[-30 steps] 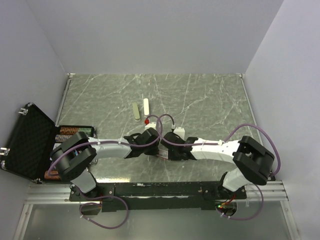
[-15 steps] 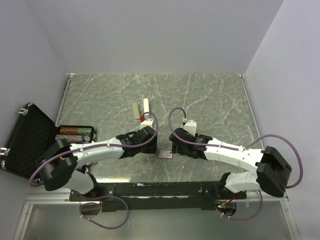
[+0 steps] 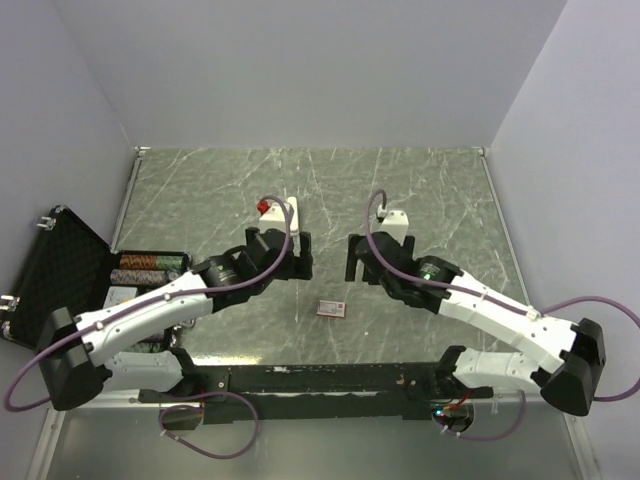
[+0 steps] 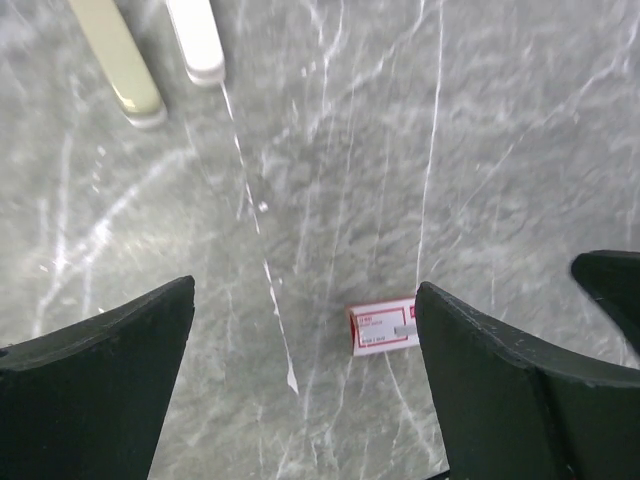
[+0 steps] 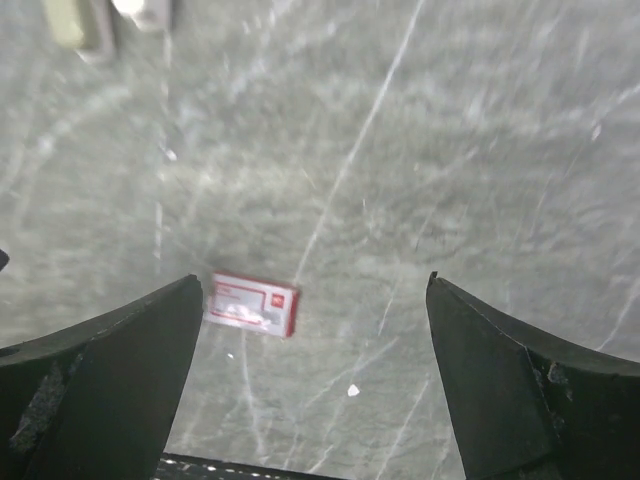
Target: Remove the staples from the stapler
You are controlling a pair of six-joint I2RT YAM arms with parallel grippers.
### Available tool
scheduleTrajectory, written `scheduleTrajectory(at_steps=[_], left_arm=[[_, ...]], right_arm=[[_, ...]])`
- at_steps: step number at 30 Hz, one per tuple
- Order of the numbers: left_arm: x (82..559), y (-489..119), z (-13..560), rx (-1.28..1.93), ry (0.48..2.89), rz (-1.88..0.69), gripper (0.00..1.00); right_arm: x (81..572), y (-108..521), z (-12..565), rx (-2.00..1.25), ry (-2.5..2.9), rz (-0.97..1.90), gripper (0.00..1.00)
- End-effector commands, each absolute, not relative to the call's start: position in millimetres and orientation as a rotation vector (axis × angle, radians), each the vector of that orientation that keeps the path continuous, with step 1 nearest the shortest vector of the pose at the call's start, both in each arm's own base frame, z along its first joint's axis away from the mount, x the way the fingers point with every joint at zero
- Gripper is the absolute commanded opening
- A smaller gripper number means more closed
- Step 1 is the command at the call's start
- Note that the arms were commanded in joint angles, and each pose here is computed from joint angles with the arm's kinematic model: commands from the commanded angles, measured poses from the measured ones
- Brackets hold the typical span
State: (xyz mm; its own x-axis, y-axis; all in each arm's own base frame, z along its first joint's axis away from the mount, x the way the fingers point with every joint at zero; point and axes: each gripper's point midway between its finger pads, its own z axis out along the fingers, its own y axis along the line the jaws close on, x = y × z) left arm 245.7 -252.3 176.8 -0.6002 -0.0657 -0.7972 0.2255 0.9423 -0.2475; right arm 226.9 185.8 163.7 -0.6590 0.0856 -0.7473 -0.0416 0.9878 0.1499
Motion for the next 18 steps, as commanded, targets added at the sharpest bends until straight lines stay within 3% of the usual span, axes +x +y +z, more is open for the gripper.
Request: scheduleTrajectory(at_steps=[1, 12, 18], left_arm=[[253, -234, 216, 0.099, 2.091, -0.344, 0.97], [250, -211, 283, 0.03, 1.927, -0.407, 0.97], [251, -201, 293, 0.012, 1.896, -0.378, 0.97]], right_arm=[[236, 169, 212, 0.021, 2.201, 0.115, 1.0], [236, 147, 249, 0.068, 2.11, 0.089, 1.0], [237, 143, 266, 0.028, 2.043, 0.106, 1.0]])
